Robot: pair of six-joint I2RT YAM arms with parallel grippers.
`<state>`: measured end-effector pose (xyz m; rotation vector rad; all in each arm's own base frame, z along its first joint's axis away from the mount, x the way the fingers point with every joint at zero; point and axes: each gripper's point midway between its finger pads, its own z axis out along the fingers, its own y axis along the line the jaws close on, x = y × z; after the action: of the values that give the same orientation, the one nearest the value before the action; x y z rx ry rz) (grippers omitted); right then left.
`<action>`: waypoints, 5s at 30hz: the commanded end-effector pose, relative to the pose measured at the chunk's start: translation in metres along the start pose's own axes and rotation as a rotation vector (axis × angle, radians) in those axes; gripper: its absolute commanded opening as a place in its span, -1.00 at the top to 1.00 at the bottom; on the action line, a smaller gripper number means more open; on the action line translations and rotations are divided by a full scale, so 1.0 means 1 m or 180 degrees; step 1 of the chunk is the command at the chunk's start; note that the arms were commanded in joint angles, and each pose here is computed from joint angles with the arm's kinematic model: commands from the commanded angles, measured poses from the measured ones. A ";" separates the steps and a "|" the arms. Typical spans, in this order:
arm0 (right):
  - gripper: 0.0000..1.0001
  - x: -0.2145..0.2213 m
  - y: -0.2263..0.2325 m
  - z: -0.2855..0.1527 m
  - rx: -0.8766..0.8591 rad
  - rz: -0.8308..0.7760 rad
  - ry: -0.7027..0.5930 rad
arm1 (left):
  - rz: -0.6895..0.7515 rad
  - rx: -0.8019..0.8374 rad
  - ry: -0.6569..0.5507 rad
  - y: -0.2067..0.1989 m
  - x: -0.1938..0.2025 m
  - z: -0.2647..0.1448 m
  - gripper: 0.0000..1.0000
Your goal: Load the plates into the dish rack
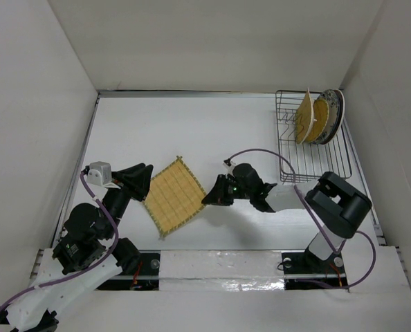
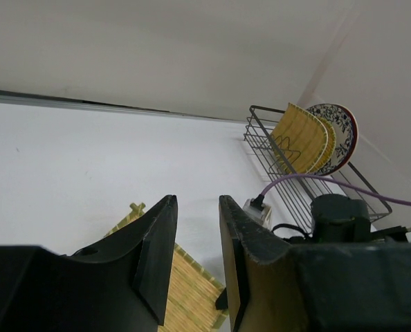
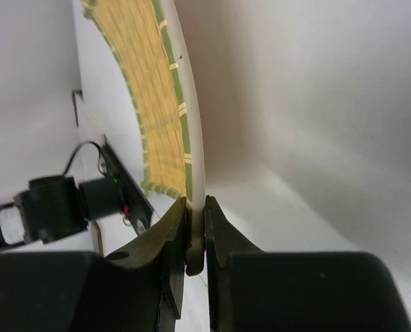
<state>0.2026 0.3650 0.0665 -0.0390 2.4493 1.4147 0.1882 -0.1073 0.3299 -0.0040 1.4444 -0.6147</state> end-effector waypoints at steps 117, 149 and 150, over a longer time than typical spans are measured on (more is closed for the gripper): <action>1.00 -0.380 -0.019 -0.349 0.4009 -0.2675 -0.4436 | -0.0058 0.0259 -0.0077 -0.017 -0.008 0.003 0.35; -0.31 -0.260 0.109 -0.324 0.1114 -0.1814 -0.4127 | 0.0129 0.0035 0.0186 -0.010 0.017 0.021 -0.05; 0.13 -0.251 0.122 -0.316 0.0868 -0.1908 -0.4039 | 0.0166 0.0121 0.0273 -0.015 0.024 0.025 -0.12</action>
<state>0.3646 0.0716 0.3667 0.3035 1.3688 0.2232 0.2005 -0.1272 0.3120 0.0566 1.5265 -0.5889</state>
